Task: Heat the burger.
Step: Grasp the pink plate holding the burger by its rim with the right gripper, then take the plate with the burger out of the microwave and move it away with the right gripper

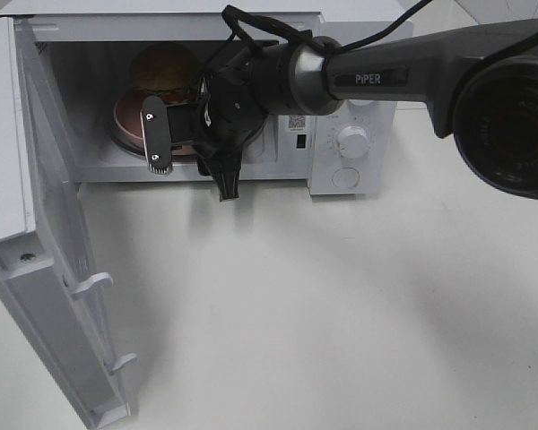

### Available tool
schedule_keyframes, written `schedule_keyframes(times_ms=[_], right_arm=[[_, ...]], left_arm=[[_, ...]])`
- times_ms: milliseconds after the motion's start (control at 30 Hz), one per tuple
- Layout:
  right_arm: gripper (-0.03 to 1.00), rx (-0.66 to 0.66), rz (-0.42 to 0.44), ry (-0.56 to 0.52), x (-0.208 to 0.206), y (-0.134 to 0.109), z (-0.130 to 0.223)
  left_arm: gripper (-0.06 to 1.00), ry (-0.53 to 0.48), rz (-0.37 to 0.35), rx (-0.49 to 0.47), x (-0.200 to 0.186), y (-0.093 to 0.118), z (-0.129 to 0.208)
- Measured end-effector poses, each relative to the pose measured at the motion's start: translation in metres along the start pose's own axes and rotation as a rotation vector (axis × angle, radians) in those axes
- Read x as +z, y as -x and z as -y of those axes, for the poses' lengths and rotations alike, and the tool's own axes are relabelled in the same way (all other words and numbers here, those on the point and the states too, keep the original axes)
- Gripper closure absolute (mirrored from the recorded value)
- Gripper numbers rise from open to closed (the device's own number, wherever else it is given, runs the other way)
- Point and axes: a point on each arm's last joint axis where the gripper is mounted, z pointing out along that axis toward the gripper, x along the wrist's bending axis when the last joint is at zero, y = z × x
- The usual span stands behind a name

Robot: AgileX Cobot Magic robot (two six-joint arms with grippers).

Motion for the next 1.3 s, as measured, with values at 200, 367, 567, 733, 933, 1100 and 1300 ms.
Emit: schedule_keyframes(times_ms=[200, 367, 567, 733, 933, 1100, 1300], right_arm=[[0.87, -0.016, -0.004, 0.002, -0.002, -0.002, -0.006], [0.87, -0.031, -0.005, -0.003, -0.002, -0.002, -0.007], [0.87, -0.053, -0.018, -0.007, -0.003, -0.005, -0.011], [0.87, -0.062, -0.025, -0.014, -0.01, -0.003, -0.015], [0.87, -0.063, -0.039, -0.023, -0.017, -0.002, -0.018], [0.87, -0.061, -0.04, -0.025, -0.024, 0.0, -0.02], [0.87, -0.07, -0.04, -0.014, -0.034, -0.011, -0.015]], left_arm=[[-0.05, 0.0, 0.0, 0.0, 0.0, 0.0, 0.0], [-0.05, 0.0, 0.0, 0.0, 0.0, 0.0, 0.0], [-0.05, 0.0, 0.0, 0.0, 0.0, 0.0, 0.0], [-0.05, 0.0, 0.0, 0.0, 0.0, 0.0, 0.0], [-0.05, 0.0, 0.0, 0.0, 0.0, 0.0, 0.0], [-0.05, 0.0, 0.0, 0.0, 0.0, 0.0, 0.0], [-0.05, 0.0, 0.0, 0.0, 0.0, 0.0, 0.0]])
